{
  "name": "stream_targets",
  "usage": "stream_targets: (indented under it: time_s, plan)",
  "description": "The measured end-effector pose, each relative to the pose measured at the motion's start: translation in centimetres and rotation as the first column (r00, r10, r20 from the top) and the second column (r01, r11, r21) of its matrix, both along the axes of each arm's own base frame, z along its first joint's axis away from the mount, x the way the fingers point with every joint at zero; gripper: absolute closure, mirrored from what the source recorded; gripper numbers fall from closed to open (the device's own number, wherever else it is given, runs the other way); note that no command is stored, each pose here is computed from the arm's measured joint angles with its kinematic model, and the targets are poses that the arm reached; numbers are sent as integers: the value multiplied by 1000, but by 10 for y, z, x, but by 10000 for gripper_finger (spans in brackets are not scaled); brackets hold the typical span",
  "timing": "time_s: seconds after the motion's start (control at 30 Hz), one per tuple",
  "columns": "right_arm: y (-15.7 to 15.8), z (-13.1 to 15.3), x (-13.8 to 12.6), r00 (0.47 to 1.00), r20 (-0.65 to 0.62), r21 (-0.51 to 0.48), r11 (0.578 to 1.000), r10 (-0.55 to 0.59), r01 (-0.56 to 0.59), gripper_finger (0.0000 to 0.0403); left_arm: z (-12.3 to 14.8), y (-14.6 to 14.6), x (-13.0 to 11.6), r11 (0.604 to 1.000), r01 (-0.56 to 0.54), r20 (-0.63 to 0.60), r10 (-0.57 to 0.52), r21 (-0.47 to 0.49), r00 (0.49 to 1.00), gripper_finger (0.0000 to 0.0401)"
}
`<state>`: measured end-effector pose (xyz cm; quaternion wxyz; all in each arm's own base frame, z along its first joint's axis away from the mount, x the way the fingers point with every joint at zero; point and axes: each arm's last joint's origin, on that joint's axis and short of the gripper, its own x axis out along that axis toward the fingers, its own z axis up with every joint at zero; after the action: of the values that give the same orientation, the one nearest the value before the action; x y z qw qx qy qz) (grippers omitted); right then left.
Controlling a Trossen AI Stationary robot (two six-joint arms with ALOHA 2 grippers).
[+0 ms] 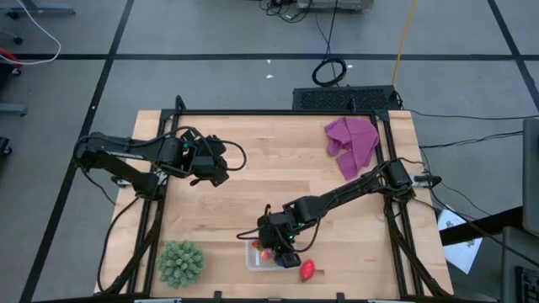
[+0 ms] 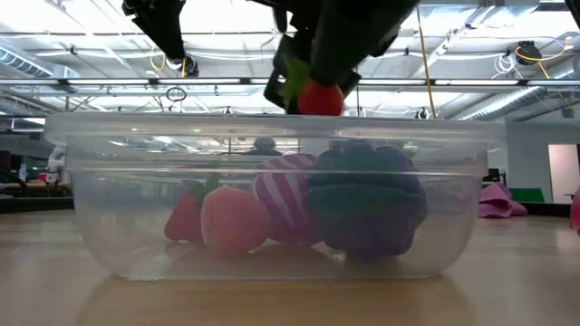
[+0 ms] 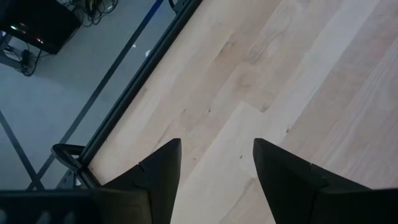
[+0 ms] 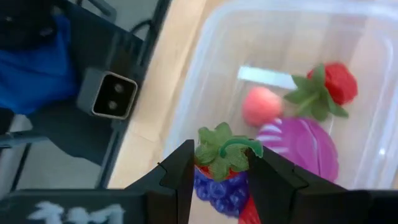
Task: Pick and placing Produce into tupperware
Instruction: Put the strawberry into the transparent bin, then put the dragon fruit into the transparent bin
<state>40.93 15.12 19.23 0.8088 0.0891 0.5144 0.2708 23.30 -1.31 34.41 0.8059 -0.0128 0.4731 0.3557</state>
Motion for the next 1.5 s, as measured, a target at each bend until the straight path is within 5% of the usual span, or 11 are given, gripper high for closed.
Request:
stream_targets:
  time_s: [0.2, 1.13, 1.5]
  plan:
    - [-1, -5, -7, 998, -51, -114, 993, -36, 30, 284, 0, 0, 0, 1000, -2, 1, 2, -1, 1000, 194]
    - [-2, -5, -8, 998, -57, -118, 993, -22, 16, 239, 0, 0, 0, 1000, -5, 4, 5, -8, 1000, 194]
    - [-1, 38, -4, 996, -86, -126, 992, -27, 16, 240, 0, 0, 0, 1000, -6, 4, 6, -12, 1000, 194]
